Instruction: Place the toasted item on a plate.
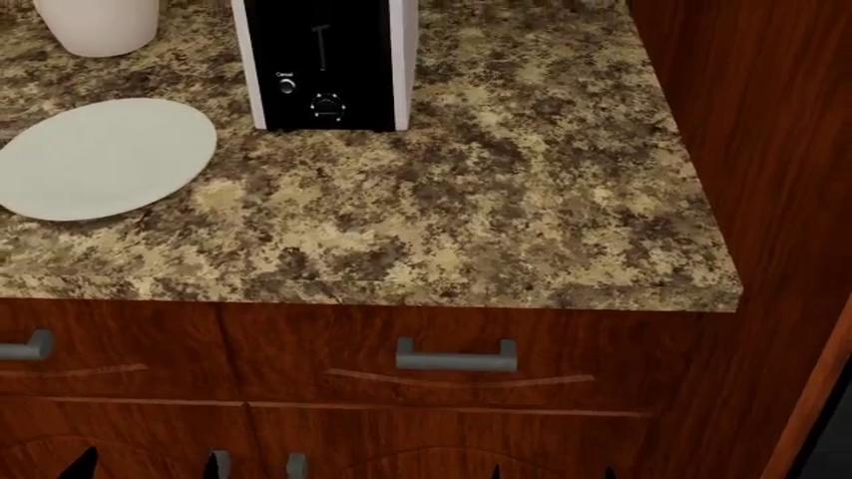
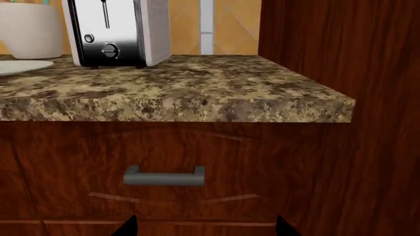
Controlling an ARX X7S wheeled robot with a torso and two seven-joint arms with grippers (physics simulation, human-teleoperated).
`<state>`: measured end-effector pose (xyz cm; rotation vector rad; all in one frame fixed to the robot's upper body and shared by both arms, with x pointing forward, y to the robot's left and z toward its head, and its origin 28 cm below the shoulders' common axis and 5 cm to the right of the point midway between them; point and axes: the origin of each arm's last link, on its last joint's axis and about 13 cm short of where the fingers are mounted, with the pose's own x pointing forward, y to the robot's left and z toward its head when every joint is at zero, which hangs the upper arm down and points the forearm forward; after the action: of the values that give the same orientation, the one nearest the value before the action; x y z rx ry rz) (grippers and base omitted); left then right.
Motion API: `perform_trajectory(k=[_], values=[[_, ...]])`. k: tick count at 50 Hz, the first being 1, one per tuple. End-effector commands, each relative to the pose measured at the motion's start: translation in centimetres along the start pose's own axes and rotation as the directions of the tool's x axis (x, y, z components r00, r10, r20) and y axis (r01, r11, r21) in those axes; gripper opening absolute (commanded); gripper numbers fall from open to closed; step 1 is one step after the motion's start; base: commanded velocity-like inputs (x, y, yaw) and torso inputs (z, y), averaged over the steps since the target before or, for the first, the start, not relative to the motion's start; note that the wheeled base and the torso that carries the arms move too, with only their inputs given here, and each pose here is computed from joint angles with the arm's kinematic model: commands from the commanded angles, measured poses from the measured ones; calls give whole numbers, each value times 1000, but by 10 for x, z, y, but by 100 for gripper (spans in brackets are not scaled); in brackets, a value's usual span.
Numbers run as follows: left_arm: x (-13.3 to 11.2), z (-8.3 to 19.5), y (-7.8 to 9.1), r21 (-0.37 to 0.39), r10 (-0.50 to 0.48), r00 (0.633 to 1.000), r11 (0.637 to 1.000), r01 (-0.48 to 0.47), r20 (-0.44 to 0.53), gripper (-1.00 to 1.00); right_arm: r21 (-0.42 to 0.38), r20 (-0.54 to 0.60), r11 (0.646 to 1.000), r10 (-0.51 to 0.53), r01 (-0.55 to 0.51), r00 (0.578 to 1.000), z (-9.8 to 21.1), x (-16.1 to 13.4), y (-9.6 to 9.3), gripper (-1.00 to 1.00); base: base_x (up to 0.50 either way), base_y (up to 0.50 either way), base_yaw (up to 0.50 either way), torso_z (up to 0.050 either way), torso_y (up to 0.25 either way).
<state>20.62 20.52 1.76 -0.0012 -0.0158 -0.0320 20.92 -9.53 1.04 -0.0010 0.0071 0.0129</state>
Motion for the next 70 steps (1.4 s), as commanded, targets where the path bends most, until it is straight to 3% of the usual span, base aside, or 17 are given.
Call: perform_trajectory(k=[1, 17, 18, 19, 22, 25, 29, 34, 35, 37, 45, 52, 64, 70], values=[[-2, 0, 1, -17, 2, 1000, 1000, -2, 7, 100, 0, -2, 1000, 5, -5, 1000, 1, -1, 1, 100, 0, 0, 0, 50, 0], [-2, 10, 4, 23, 15, 1000, 1000, -15, -21, 100, -12, 18, 1000, 16, -15, 1000, 11, 3, 1, 100, 0, 0, 0, 50, 0], [-1, 20, 5, -24, -5, 1000, 1000, 5, 8, 100, -20, 28, 1000, 11, -10, 1000, 16, 5, -1, 100, 0, 0, 0, 0, 0], [2, 30, 7, 21, 2, 1000, 1000, -2, 22, 100, -26, 44, 1000, 16, -15, 999, 25, 7, -1, 100, 0, 0, 0, 0, 0], [5, 61, 13, 31, -16, 998, 999, 15, 65, 100, -66, 88, 998, 21, -15, 996, 48, 14, -4, 100, 0, 0, 0, 0, 0], [8, 81, 20, -12, -12, 998, 1000, 12, 67, 100, -95, 127, 995, 12, 0, 992, 69, 20, -8, 100, 0, 0, 0, 0, 0], [10, 105, 31, 40, -14, 996, 999, 10, 92, 100, -122, 164, 993, 11, 9, 986, 94, 26, -12, 100, 0, 0, 0, 0, 0], [17, 143, 41, 12, -51, 992, 999, 50, 118, 100, -154, 199, 988, 5, 26, 980, 122, 39, -18, 100, 0, 0, 0, 0, 0], [19, 149, 45, 66, -33, 991, 998, 25, 131, 100, -139, 206, 990, 11, 18, 978, 128, 42, -19, 100, 0, 0, 0, 0, 0], [24, 158, 50, 24, -37, 992, 999, 34, 121, 100, -134, 210, 991, 11, 18, 978, 136, 51, -22, 100, 0, 0, 0, 0, 0], [39, 195, 69, 30, -35, 993, 999, 32, 110, 100, -191, 213, 982, 33, 9, 977, 176, 75, -28, 100, 0, 0, 0, 0, 0], [64, 229, 78, 38, -34, 997, 999, 31, 74, 100, -173, 202, 985, 44, -9, 978, 214, 105, -31, 100, 0, 0, 0, 0, 0], [93, 284, 84, 85, -16, 998, 996, 10, 68, 100, -213, 172, 977, 46, -9, 984, 262, 136, -30, 100, 0, 0, 0, 0, 0], [99, 292, 83, 103, -11, 998, 995, 4, 65, 100, -216, 170, 976, 33, 5, 985, 269, 138, -30, 100, 0, 0, 0, 0, 0]])
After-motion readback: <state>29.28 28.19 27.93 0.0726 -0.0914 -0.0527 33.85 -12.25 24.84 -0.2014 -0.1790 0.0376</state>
